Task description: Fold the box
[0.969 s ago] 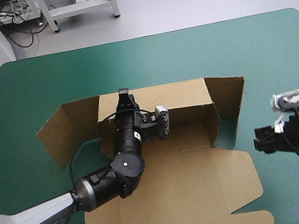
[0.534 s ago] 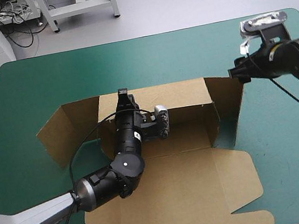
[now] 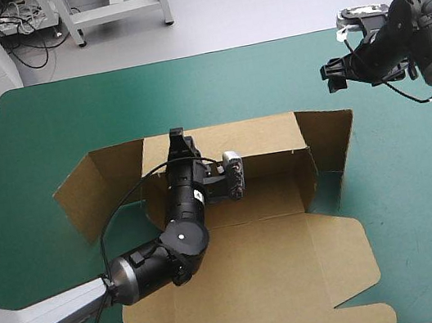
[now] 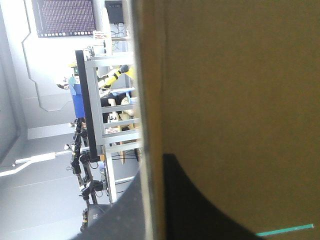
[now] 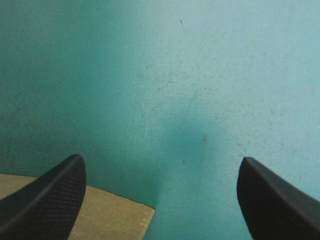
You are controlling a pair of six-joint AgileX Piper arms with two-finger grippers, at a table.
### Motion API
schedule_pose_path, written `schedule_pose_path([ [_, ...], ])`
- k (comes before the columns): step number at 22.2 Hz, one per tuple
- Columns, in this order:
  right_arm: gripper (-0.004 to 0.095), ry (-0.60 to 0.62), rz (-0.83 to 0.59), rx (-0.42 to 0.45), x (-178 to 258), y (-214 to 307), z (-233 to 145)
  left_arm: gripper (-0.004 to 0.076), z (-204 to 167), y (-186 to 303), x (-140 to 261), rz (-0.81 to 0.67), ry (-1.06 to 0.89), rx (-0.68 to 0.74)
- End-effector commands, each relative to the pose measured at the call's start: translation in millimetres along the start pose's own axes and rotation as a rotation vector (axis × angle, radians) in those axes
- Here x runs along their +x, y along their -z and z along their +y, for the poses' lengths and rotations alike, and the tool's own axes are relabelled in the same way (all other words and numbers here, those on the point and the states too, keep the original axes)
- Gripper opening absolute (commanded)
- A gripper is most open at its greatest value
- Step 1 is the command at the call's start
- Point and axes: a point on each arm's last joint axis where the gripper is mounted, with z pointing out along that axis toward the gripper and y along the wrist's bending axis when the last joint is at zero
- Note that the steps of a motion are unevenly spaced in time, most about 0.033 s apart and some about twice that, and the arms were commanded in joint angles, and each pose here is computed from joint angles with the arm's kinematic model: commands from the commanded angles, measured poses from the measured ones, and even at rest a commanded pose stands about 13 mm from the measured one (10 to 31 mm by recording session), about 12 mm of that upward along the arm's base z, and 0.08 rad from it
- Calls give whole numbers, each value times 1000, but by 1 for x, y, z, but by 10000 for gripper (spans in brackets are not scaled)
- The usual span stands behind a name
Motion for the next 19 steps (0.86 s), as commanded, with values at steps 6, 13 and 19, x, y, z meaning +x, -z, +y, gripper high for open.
schedule_pose_path([
  [6, 759, 83, 37, -41, 26, 8, 2, -32, 18, 9, 1, -18, 23, -71],
  [13, 740, 140, -29, -90, 62, 18, 8, -32, 18, 9, 1, -18, 23, -71],
  [19, 715, 185, -51, -174, 95, 16, 16, -32, 18, 9, 1, -18, 23, -71],
])
